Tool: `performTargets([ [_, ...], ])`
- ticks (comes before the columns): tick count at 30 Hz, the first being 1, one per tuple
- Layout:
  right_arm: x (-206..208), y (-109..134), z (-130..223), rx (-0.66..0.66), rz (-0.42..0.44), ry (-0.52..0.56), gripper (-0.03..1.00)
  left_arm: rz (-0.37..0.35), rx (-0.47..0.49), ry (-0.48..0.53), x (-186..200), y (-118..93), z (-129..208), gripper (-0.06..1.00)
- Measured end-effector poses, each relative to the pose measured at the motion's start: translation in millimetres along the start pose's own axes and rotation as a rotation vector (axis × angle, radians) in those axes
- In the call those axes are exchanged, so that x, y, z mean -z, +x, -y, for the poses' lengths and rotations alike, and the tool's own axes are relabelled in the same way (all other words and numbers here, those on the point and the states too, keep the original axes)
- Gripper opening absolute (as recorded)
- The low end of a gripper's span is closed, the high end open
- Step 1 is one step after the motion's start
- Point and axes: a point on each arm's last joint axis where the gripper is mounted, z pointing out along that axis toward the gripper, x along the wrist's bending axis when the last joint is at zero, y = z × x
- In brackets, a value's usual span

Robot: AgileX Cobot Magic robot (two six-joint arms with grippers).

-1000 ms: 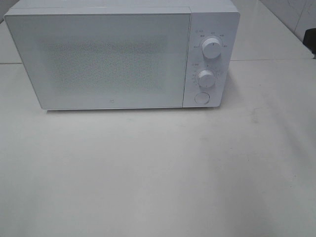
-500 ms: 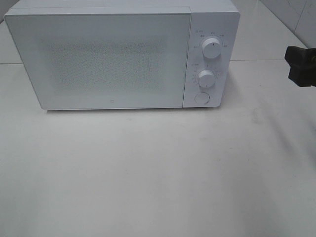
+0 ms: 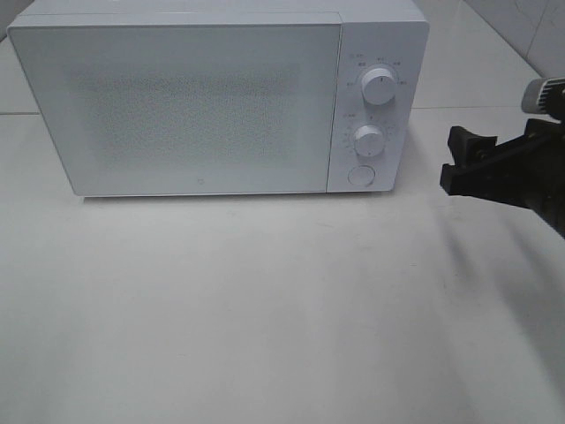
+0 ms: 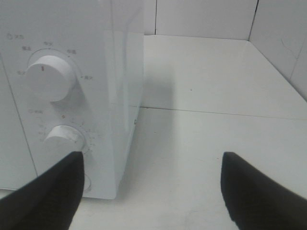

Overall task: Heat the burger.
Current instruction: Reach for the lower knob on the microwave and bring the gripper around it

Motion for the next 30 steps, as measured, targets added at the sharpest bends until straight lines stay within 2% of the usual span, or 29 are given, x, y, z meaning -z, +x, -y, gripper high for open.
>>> performTargets([
  [7, 1.4, 24.3, 11.0, 0.005, 0.0, -0.007, 0.76, 0.0, 0.0, 0.0, 0.0, 0.0, 0.0, 0.99],
  [13, 5.9, 43.9, 25.8, -0.002, 0.021, 0.048, 0.76, 0.0, 0.0, 0.0, 0.0, 0.0, 0.0, 0.99],
  [15, 3.5, 61.1, 27.7, 0.0, -0.001, 0.056, 0.76, 0.0, 0.0, 0.0, 0.0, 0.0, 0.0, 0.99],
  [30, -14.3, 88.9, 32.6, 0.02, -0.009, 0.063, 0.76, 0.0, 0.0, 0.0, 0.0, 0.0, 0.0, 0.99],
])
